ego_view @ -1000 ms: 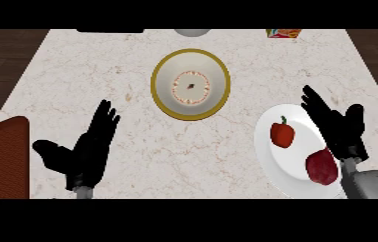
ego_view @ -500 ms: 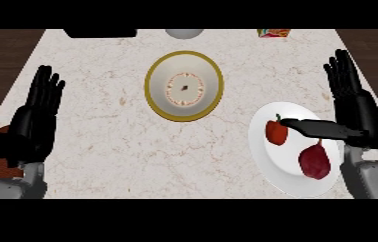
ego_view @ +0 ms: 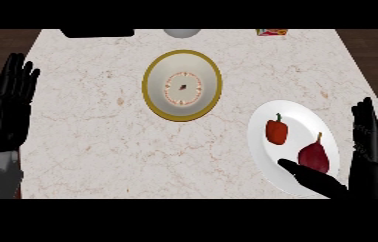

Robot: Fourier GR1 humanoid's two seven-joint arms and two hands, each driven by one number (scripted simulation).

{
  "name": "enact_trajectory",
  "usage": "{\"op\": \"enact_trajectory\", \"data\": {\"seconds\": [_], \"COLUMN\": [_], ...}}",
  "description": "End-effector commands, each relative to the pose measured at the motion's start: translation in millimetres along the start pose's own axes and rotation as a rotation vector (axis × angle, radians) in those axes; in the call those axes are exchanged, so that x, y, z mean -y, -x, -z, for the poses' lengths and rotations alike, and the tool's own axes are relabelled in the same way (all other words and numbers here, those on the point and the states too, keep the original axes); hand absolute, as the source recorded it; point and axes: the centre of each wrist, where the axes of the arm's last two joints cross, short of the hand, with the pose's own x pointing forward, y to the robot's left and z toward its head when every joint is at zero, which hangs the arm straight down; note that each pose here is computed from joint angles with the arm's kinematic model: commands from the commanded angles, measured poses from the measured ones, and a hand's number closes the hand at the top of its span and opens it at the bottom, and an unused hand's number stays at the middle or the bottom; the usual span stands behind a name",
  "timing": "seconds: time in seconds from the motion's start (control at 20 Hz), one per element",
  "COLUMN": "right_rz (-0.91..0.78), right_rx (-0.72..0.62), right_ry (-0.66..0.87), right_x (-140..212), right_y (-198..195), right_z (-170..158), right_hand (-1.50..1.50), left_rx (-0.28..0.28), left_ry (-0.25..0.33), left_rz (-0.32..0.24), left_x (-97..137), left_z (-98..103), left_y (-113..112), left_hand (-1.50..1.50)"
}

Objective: Pick the pear from the plate and place it in the bowl

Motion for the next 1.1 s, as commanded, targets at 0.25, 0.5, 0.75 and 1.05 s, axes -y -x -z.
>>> {"op": "enact_trajectory", "data": {"seconds": [0.25, 0.5, 0.75, 1.05], "right_rz": [-0.349, -0.507, -0.596, -0.588], "right_rx": [-0.231, -0.398, -0.486, -0.534], "right_ry": [-0.133, -0.377, -0.539, -0.561], "right_x": [86, 102, 119, 124], "right_y": [-58, -76, -87, -88], "right_z": [-20, -18, 0, 8], "right_hand": [-1.50, -1.50, -1.50, -1.50], "left_rx": [0.005, 0.022, 0.012, 0.017], "left_ry": [0.000, 0.003, 0.022, 0.021], "left_rz": [-0.003, -0.001, -0.010, -0.024], "left_x": [-8, -4, -15, 0], "left_z": [11, 12, 7, 16], "left_y": [-9, -9, 12, 0], "left_hand": [0.00, 0.00, 0.00, 0.00]}}
